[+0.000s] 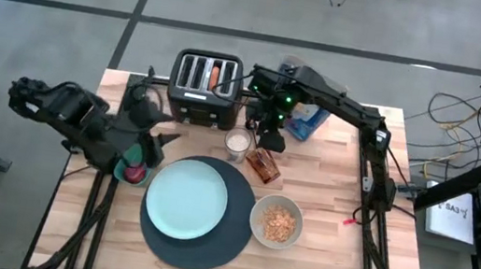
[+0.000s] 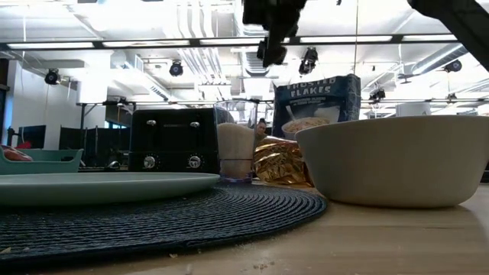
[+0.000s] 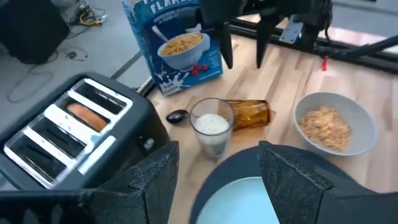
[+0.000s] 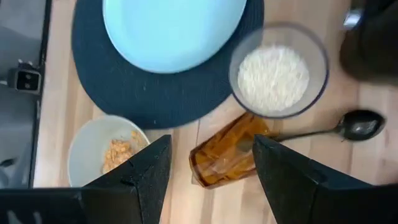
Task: Arrange a breakfast setting
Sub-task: Adjust the orange glass on the table
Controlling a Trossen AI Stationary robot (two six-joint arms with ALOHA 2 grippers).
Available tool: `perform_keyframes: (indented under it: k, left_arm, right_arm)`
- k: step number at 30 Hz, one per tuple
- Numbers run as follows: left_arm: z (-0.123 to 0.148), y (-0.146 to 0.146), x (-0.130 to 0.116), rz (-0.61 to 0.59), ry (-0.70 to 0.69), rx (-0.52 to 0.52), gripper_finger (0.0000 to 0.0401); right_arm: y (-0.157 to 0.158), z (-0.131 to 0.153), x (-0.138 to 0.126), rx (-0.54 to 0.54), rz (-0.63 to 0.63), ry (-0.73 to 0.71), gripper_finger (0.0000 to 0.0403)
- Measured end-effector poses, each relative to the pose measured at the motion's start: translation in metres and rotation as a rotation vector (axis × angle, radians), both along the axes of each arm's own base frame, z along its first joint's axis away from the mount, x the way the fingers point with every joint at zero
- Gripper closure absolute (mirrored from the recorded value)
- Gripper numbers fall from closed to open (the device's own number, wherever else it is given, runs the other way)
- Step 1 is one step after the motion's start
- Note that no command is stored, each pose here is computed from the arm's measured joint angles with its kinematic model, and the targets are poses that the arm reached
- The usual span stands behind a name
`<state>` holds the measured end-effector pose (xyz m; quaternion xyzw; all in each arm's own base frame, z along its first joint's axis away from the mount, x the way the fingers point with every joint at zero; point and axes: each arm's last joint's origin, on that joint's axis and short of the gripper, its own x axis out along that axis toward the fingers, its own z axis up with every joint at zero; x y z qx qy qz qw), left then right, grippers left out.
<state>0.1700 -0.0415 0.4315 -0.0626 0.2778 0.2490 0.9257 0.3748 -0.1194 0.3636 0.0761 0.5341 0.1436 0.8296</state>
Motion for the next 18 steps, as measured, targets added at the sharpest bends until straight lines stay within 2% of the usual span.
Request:
perform_keyframes:
  k: [8,12,18]
  left_arm:
    - [-0.019,-0.009,-0.021,0.049,-0.084,-0.055,0.0201]
    - [-0.021,-0.01,-0.022,0.048,-0.099,-0.063,0.0201]
    - [-0.024,-0.01,-0.02,0.037,-0.093,-0.049,0.0201]
  right_arm:
    - [-0.012,-0.055,-0.002,-0.005,-0.004,0.149,0.0188]
    - [-0.014,-0.08,0.003,-0.011,0.001,0.151,0.0188]
    - [-0.018,-0.108,0.007,-0.093,-0.014,0.148,0.0188]
